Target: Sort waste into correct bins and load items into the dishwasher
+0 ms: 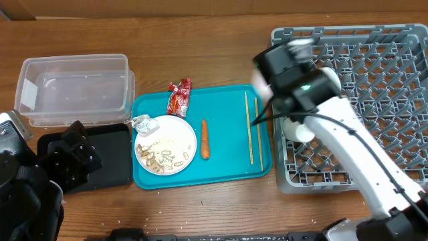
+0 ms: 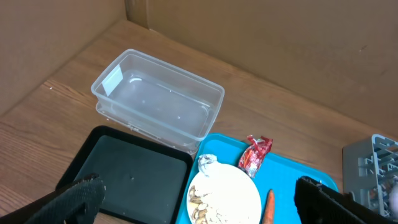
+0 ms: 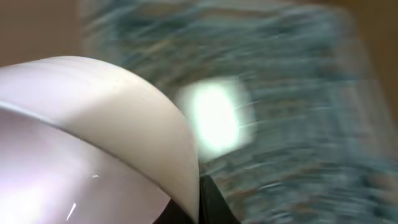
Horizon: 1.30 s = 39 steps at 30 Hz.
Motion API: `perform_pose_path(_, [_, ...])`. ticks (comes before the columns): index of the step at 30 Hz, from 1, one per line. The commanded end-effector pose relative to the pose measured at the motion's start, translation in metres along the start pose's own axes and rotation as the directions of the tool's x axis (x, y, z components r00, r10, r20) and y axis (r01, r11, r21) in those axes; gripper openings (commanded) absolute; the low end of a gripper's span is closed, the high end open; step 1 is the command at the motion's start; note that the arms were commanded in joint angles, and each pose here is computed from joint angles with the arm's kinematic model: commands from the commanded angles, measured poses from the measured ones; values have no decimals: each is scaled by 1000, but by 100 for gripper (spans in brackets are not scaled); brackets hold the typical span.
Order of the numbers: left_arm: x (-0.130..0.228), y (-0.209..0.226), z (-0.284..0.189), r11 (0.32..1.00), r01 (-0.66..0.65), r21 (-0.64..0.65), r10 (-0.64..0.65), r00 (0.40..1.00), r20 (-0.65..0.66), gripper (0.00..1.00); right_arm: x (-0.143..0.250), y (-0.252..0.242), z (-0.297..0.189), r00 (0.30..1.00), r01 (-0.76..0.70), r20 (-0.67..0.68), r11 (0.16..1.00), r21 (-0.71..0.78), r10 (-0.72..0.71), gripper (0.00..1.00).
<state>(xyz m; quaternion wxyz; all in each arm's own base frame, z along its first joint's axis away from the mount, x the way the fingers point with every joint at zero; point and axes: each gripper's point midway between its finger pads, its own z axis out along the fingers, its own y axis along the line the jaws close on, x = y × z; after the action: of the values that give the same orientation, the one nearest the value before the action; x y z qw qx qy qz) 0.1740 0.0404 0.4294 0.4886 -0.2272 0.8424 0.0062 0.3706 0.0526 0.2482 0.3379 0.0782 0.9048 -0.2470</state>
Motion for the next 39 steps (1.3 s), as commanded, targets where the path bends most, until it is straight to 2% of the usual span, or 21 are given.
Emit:
perform_pose_path(1, [-3,2,-2,1000,-8,-13,8,1000,16,100,-32,-97,0,974,-183,198,890,418,108,4])
perform_pose_path(8, [-3,2,-1,1000,-8,-13,8,1000,15,100,-13,-171,50,954,-294,142,750,593,263,4])
perform_pose_path(11, [-3,2,-2,1000,-8,-13,8,1000,16,100,-5,-185,71,947,-302,112,719,626,301,4])
perform_pose_path(18, [-3,2,-2,1000,-8,-12,8,1000,16,100,16,-171,118,968,-172,-18,718,674,248,4])
perform_pose_path(26, [-3,2,-2,1000,-8,-13,8,1000,16,100,30,-158,143,978,-69,-93,711,700,186,4])
perform_pose_path(34, [-3,2,-2,1000,-8,-13,8,1000,16,100,37,-152,150,975,-46,-129,727,685,183,4])
perform_pose_path(39, [-3,2,-2,1000,-8,-13,8,1000,16,100,28,-167,144,984,-44,-85,670,741,159,4])
